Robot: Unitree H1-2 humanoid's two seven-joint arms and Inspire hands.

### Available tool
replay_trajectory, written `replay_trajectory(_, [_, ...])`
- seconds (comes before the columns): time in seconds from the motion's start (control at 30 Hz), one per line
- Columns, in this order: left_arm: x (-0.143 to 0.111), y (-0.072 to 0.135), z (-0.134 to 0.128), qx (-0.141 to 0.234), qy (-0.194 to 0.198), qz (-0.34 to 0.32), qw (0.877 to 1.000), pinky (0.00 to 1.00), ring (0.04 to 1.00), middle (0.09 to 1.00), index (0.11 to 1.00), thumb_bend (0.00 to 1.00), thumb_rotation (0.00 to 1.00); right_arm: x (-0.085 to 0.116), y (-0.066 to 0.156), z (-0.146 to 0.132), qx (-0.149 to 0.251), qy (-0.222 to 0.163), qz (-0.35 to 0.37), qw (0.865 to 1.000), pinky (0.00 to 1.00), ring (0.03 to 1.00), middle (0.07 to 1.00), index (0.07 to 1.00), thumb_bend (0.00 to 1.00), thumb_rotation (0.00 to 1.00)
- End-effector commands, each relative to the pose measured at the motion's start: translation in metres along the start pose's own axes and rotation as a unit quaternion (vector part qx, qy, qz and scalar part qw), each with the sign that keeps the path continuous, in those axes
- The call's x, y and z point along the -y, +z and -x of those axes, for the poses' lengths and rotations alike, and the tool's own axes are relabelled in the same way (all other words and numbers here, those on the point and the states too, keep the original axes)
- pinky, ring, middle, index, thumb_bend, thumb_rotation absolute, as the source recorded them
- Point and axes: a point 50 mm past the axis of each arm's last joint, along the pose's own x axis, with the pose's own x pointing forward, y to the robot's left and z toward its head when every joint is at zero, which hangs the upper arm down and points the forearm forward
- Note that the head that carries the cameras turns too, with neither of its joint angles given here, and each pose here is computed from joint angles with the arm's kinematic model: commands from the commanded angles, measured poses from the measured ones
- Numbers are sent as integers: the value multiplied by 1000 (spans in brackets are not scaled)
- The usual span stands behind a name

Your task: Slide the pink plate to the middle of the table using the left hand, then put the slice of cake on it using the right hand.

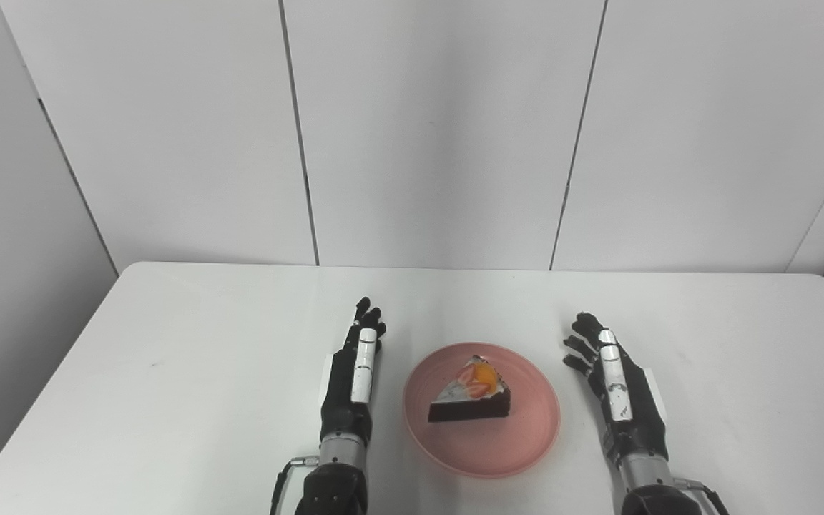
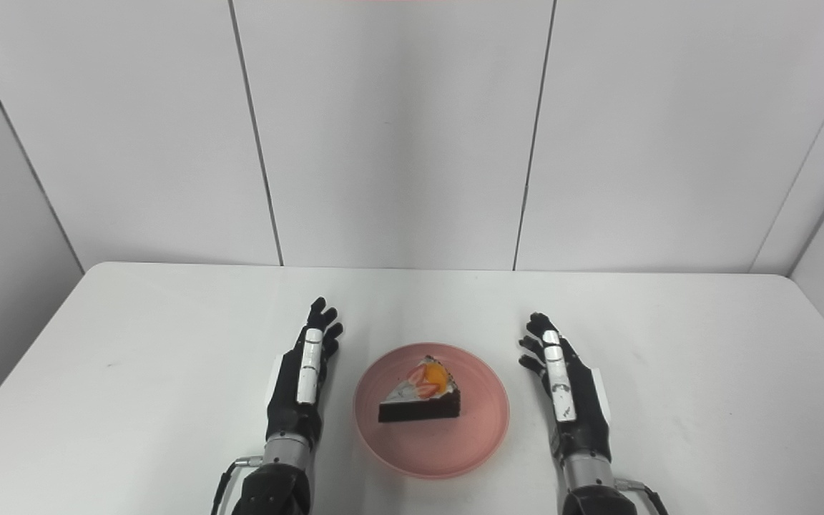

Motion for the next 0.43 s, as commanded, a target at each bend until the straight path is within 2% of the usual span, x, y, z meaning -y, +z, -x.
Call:
replay_trajectory(0.0, [3, 10, -5, 11, -12, 4, 1000, 973, 935, 945, 943, 660, 1000, 1, -3, 4, -8, -3, -4, 1000, 808, 852, 876, 837, 756, 950])
replay_trajectory(0.4, [3, 12, -5, 9, -19, 4, 1000, 964, 926, 934, 944, 673, 1000, 2, -2, 5, -11, -4, -6, 1000, 812, 846, 868, 832, 738, 937])
